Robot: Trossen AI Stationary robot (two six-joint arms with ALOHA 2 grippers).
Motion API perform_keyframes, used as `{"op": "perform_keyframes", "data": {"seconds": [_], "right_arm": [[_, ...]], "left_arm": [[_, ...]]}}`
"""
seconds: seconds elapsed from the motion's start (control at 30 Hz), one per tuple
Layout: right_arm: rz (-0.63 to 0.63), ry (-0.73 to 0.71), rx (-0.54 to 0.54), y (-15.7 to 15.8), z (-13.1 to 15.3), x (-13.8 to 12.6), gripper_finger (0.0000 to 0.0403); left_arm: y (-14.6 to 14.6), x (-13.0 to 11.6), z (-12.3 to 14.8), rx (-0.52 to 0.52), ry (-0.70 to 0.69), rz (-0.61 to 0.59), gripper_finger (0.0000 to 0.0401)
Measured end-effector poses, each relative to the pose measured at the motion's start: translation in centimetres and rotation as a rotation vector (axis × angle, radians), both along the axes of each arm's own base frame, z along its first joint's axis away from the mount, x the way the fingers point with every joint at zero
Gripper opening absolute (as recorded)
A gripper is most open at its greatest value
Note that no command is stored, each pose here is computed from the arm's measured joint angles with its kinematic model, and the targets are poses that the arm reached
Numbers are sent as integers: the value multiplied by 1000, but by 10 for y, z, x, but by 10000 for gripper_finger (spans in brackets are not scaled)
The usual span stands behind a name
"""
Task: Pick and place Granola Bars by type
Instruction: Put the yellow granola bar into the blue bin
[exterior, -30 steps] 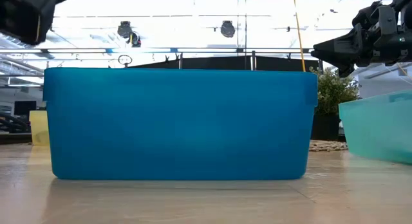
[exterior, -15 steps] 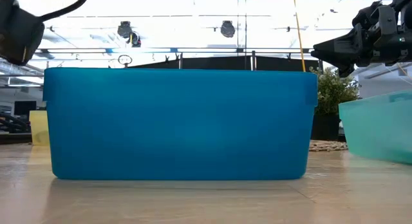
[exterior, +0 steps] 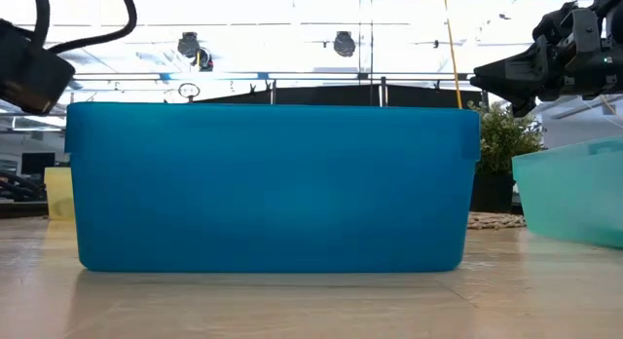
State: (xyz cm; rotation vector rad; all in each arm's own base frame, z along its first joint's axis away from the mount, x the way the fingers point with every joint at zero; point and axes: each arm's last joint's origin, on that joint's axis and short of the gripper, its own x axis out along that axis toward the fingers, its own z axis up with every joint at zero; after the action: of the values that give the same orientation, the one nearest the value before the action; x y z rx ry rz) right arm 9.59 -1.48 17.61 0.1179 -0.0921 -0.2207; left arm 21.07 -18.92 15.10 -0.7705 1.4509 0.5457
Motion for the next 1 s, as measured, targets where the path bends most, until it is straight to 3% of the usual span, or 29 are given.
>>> {"op": "perform_keyframes", "data": {"seconds": [1.0], "right_arm": [[0, 0, 0, 0, 0, 0, 100]], "left_arm": [[54, -2, 1, 295, 230, 52, 179]]}}
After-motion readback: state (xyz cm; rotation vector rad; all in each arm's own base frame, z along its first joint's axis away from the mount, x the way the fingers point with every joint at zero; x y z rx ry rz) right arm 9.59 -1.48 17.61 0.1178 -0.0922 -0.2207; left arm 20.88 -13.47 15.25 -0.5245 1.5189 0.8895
